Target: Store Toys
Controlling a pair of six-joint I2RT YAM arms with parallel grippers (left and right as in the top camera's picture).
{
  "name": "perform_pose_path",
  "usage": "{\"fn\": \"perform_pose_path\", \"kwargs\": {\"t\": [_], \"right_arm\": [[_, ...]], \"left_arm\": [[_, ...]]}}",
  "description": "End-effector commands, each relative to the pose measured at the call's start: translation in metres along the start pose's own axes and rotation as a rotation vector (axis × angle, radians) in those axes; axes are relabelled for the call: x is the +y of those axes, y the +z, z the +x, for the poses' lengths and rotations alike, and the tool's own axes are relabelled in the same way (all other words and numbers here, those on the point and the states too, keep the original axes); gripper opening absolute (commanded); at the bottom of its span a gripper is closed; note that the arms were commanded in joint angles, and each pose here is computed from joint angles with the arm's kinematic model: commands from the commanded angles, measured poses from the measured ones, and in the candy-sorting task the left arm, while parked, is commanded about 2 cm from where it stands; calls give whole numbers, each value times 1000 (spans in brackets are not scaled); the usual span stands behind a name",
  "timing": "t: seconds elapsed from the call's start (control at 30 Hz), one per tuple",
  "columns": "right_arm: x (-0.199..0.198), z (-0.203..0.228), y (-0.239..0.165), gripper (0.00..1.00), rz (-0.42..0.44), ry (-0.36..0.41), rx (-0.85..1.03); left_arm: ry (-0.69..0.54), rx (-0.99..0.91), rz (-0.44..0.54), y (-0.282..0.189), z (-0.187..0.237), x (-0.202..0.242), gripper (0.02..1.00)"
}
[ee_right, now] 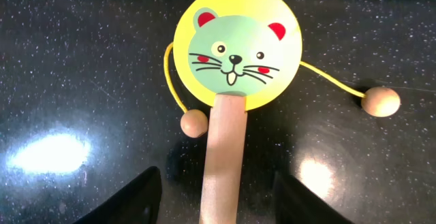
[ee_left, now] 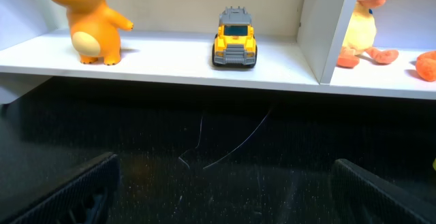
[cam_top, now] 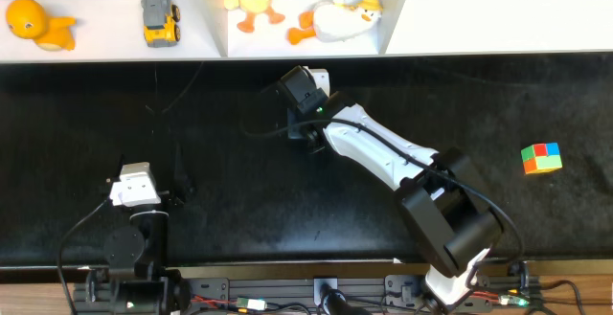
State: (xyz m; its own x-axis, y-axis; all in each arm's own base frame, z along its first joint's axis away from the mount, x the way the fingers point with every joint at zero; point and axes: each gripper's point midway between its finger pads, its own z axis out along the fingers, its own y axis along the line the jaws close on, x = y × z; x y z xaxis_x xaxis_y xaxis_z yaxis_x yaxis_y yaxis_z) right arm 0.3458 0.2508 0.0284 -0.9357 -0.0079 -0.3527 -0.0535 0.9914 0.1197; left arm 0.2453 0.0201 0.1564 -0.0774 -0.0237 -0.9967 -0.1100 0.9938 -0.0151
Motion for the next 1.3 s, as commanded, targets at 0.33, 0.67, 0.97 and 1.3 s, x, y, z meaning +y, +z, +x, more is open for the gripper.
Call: {"fn": "perform_pose_path", "kwargs": {"t": [0.33,0.67,0.97,1.3], "right_arm": [[1,4,7,148,-4,-16,24],[-3,7,-3,42,11,-21,37],[-37,-2,-61,42,136,-44,-33],[-100,4,-123,64,157,33,-146]], "left_arm": [[18,-5,9,-1,-1,-2,998],[18,-5,9,-1,-1,-2,998],[18,-5,8,-1,-1,-2,998],[18,-5,8,-1,-1,-2,998]]}}
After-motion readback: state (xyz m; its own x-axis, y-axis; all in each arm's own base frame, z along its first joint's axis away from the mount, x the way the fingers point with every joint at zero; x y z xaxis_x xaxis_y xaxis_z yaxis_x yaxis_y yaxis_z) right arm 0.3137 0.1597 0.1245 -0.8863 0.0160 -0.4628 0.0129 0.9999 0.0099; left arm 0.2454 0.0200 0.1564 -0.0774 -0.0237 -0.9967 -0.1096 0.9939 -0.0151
